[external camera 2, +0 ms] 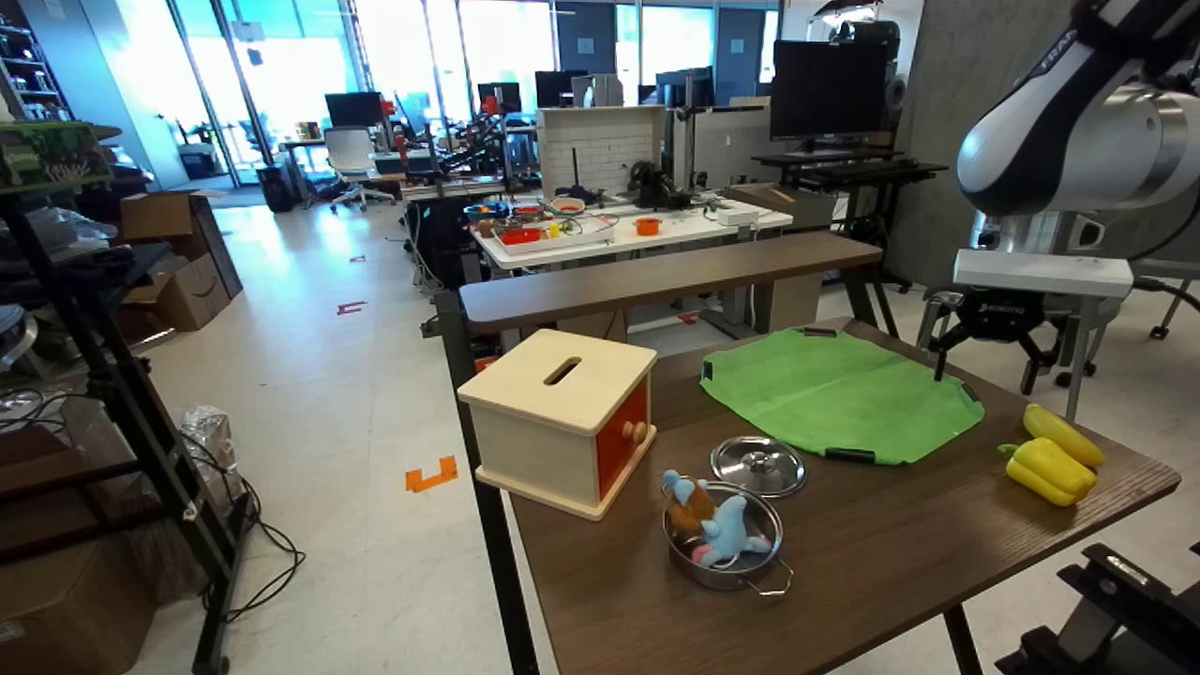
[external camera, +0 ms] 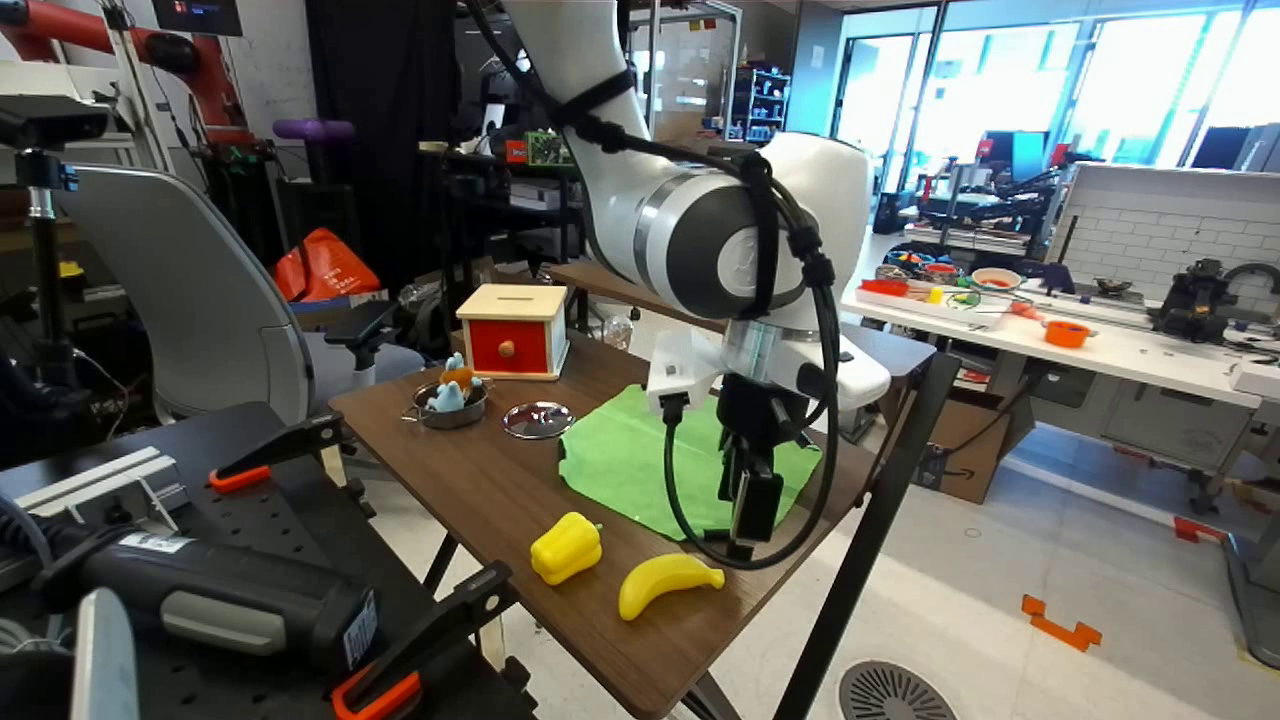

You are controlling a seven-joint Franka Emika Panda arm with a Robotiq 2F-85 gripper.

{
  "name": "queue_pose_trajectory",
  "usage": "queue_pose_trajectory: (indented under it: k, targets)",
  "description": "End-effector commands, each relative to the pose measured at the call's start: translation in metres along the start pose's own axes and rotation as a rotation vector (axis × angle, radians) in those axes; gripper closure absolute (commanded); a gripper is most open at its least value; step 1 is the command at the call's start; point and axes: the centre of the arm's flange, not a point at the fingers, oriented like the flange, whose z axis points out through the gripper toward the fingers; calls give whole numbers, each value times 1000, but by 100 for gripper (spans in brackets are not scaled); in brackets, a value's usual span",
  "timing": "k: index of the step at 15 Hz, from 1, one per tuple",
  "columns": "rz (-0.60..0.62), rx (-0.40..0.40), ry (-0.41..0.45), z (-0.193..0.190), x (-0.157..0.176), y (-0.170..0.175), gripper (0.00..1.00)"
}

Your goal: Fold one corner of the green towel on the table.

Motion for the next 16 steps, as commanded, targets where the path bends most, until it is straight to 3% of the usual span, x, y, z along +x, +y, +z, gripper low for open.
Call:
queue_pose_trajectory:
  k: [1, 10, 16]
  targets:
    - [25, 6, -23, 8, 13, -11, 32]
    - [36, 17, -47, 1, 18, -14, 99]
    - [3, 36, -27, -41, -10, -8, 99]
